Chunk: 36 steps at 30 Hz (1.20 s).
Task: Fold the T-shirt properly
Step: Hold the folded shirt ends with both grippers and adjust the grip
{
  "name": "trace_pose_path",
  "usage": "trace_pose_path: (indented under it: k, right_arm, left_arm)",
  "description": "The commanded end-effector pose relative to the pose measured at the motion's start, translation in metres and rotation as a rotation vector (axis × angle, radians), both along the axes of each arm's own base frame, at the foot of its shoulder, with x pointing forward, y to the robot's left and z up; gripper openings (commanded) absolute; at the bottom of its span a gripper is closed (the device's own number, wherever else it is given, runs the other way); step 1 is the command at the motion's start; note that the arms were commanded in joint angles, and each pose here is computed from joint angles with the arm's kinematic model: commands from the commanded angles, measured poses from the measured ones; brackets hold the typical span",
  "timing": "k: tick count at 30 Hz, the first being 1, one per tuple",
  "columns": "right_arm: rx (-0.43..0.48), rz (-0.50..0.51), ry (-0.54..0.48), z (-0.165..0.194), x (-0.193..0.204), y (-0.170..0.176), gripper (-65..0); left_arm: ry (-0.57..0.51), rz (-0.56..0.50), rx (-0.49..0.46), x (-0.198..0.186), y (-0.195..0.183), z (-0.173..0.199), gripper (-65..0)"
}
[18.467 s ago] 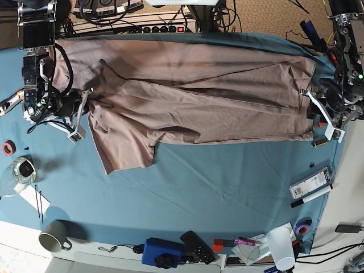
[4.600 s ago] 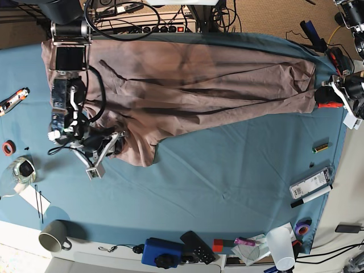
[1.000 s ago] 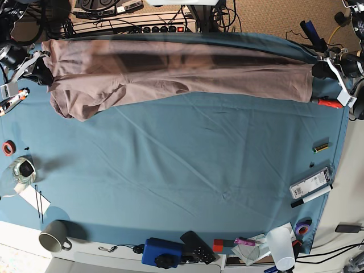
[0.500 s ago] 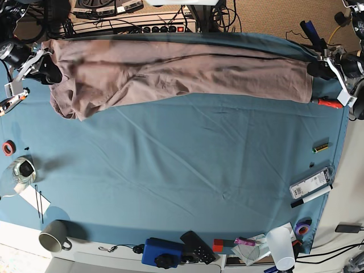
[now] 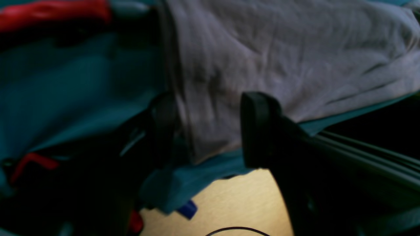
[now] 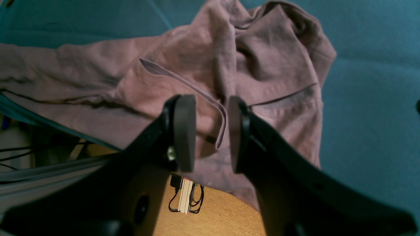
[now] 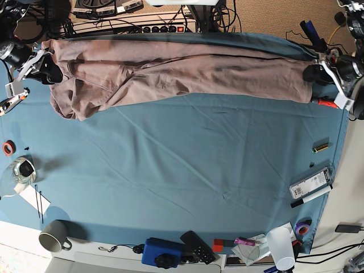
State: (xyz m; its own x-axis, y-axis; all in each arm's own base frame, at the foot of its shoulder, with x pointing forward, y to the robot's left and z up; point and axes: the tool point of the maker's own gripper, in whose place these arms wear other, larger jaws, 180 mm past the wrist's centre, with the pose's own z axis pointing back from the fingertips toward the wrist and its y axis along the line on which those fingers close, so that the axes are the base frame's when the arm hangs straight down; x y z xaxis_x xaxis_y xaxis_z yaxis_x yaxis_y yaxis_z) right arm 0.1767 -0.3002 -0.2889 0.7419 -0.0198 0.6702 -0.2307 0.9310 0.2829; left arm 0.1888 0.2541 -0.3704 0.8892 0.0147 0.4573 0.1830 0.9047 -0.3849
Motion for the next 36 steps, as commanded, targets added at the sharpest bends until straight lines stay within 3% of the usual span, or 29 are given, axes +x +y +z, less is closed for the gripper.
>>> trace_pose_path:
  k: [1,36]
  right_arm:
    - [-0.017,0.011,-0.044,0.014,0.007,-0.003,-47.4]
    - [-0.016,0.011,-0.044,0.014,0.007,-0.003,-47.4]
  left_arm:
    - [-0.043,-0.001,0.022,0.01,0.006,0.011,-32.6]
    - [-0.105,0.064,0.073,0.023,0.009,0.003,-33.1]
